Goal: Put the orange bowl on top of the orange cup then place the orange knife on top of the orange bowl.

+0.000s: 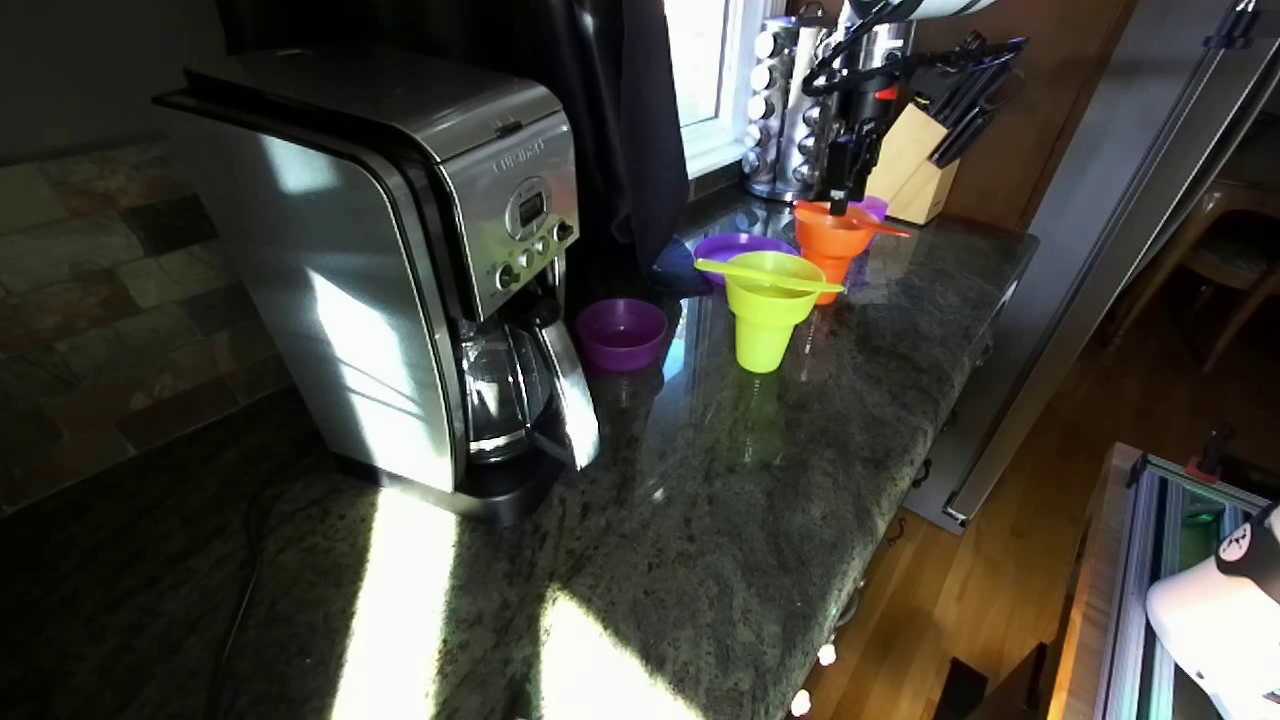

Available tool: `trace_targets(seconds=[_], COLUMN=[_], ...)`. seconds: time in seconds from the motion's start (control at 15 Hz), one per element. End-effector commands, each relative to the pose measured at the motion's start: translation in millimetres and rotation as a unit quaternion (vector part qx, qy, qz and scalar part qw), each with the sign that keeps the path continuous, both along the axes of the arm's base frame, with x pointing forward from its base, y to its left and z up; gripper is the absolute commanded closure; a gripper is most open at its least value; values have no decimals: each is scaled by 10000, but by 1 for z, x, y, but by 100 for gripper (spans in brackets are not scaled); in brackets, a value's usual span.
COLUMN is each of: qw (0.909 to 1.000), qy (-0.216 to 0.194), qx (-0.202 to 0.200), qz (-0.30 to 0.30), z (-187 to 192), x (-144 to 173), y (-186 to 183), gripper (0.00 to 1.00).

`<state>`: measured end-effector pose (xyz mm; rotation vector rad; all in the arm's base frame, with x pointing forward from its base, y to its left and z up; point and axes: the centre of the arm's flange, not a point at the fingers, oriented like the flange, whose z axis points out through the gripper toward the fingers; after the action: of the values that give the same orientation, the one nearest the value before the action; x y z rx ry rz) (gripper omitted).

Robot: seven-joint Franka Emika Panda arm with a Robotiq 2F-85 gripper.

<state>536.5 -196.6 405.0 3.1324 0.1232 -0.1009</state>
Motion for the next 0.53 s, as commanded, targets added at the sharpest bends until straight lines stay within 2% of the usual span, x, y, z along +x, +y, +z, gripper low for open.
trace_targets(seconds=[0.0, 0.2, 0.47], qw=[9997, 9984, 9971], qy=[-171, -410, -673], qx=[159, 302, 234], qz=[-89, -252, -255], z=[10, 18, 29], x=[-14, -30, -57], y=[6, 15, 25], gripper=[0, 0, 1])
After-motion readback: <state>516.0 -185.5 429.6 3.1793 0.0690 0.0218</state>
